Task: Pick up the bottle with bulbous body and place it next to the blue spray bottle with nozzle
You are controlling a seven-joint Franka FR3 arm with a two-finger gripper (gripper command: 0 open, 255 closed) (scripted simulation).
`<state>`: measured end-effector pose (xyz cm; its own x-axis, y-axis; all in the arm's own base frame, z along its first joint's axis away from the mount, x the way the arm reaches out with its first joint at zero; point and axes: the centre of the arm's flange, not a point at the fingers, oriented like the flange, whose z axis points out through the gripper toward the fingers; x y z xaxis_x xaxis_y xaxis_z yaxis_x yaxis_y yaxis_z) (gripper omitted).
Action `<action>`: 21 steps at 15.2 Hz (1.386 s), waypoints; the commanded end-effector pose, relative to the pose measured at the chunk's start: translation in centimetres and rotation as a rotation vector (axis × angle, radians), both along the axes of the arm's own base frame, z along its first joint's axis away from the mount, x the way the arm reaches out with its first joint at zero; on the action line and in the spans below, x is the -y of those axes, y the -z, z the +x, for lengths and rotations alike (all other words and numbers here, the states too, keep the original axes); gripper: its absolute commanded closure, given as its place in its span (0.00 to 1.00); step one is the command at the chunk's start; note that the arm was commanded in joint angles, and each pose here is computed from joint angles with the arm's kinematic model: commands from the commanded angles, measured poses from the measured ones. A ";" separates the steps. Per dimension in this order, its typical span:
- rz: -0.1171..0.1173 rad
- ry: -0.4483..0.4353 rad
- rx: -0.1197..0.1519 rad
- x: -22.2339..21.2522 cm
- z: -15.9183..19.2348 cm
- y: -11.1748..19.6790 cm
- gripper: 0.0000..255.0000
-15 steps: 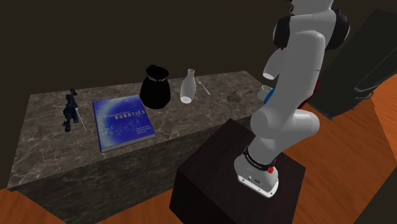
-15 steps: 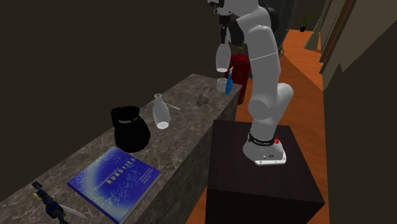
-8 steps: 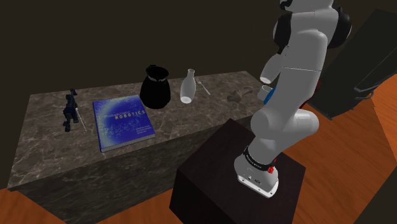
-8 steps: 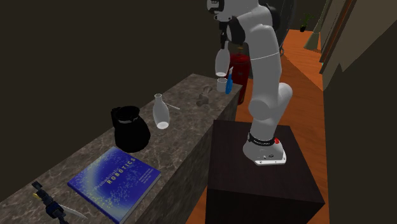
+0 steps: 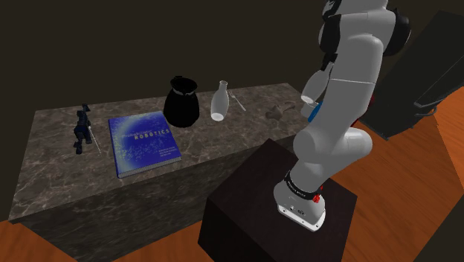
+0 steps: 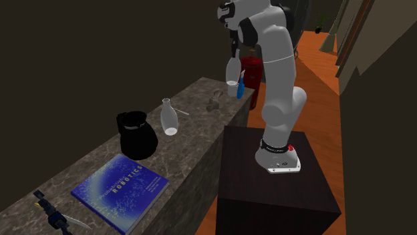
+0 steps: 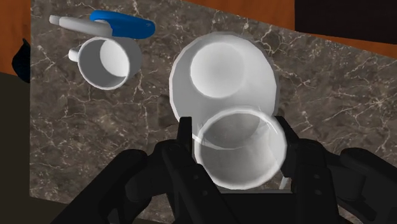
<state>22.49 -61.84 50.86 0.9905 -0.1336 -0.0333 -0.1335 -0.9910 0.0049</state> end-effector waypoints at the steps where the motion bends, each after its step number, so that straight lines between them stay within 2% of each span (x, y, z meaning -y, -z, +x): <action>1: -0.001 0.000 0.000 0.0 0.1 1.1 1.00; 21: -0.001 0.000 0.000 0.0 0.1 11.6 1.00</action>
